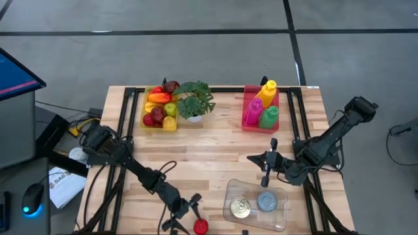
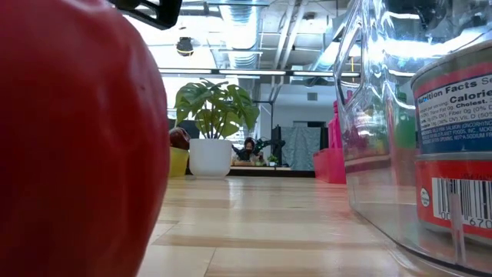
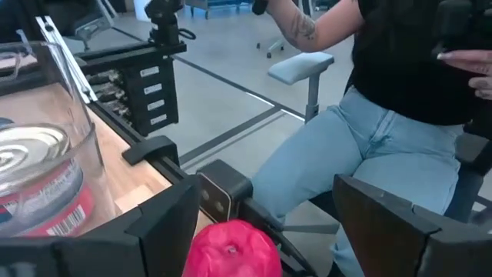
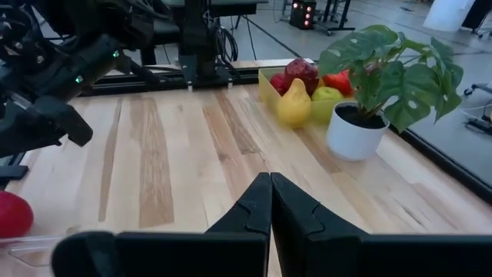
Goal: Pick & Place Food Item
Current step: Put the red apple into the yellow bin
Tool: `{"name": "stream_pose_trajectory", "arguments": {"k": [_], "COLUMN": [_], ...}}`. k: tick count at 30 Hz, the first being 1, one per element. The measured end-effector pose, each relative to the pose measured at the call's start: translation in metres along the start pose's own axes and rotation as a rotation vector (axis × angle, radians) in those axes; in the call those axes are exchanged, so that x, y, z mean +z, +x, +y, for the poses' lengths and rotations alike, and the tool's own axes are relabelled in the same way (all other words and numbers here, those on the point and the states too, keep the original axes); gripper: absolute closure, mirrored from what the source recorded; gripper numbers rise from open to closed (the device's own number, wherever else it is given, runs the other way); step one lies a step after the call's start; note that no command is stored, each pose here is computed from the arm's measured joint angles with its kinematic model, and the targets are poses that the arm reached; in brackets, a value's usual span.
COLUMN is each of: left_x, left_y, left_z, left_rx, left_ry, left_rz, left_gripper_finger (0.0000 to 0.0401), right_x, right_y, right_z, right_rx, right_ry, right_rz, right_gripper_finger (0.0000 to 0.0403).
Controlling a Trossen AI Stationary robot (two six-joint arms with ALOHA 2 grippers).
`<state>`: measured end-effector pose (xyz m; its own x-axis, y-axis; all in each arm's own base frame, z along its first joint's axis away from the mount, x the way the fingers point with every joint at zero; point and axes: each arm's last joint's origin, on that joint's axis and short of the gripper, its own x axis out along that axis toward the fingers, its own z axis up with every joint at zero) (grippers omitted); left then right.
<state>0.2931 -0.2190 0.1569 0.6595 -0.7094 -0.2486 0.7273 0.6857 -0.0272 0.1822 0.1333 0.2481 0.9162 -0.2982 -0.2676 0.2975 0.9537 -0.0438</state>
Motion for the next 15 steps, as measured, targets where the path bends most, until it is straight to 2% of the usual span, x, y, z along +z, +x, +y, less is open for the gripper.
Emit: {"name": "stream_pose_trajectory", "arguments": {"k": [5, 15], "left_x": [0.004, 0.023], "left_y": [-0.001, -0.006], "left_z": [0.0, 0.004], "left_rx": [0.008, 0.022], "left_ry": [0.002, 0.002], "left_rz": [-0.022, -0.165], "left_gripper_finger": [0.0116, 0.0116], "right_x": [0.0, 0.0], "right_y": [0.0, 0.0], "right_z": [0.0, 0.0], "right_rx": [0.0, 0.0], "right_ry": [0.014, 0.018], "right_rz": [0.001, -0.001], "right_gripper_finger": [0.0403, 0.0403]}}
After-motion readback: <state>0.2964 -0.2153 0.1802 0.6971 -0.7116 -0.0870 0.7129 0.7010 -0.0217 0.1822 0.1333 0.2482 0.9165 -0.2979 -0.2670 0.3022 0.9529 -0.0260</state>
